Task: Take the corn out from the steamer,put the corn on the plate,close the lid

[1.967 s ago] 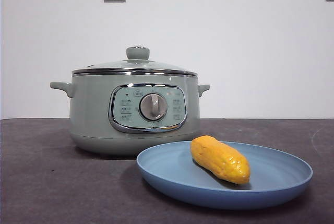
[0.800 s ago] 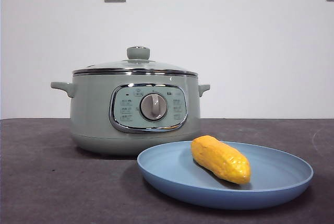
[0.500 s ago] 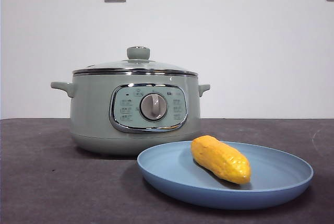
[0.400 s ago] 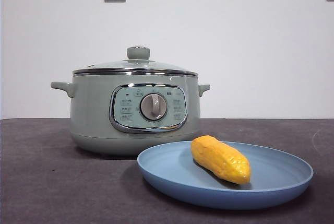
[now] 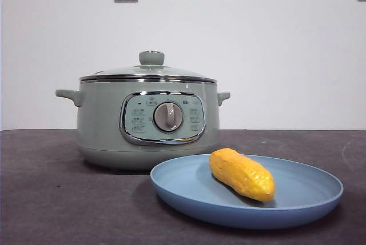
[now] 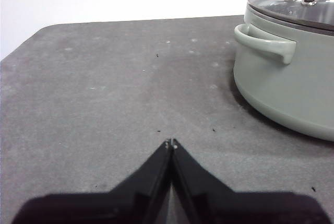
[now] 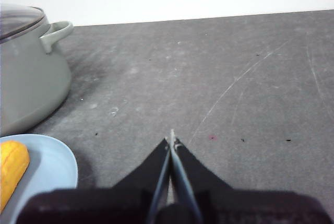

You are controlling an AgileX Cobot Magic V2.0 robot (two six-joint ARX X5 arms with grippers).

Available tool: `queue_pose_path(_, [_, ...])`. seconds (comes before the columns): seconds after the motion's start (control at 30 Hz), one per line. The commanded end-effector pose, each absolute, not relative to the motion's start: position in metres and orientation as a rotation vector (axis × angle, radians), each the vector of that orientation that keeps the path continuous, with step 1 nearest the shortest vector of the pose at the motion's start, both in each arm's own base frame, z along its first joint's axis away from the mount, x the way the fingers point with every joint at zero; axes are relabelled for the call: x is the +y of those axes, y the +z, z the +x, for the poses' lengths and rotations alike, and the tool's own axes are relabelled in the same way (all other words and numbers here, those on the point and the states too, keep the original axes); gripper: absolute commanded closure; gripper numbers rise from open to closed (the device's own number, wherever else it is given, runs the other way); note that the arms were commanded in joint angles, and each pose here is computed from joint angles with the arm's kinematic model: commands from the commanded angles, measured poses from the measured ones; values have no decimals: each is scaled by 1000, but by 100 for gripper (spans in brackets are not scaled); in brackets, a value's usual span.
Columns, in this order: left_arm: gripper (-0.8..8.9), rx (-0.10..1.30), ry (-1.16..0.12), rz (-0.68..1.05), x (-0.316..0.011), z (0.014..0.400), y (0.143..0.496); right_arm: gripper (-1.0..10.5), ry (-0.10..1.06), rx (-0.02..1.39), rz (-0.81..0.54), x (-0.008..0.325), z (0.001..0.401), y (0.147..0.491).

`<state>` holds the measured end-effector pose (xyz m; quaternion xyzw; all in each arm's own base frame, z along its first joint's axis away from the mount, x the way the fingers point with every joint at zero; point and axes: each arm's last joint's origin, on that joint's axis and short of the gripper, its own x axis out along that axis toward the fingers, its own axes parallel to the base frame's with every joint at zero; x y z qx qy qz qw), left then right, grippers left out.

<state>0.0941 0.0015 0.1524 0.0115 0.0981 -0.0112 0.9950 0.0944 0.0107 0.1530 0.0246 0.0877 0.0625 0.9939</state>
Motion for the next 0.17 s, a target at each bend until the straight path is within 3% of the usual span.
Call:
queue_pose_path(0.03, [816,204,-21,13,2,95,148,945,121,185,55,11,95,149])
queue_pose_path(0.17, [816,204,-21,13,2,95,148,945,121,185,55,11,95,149])
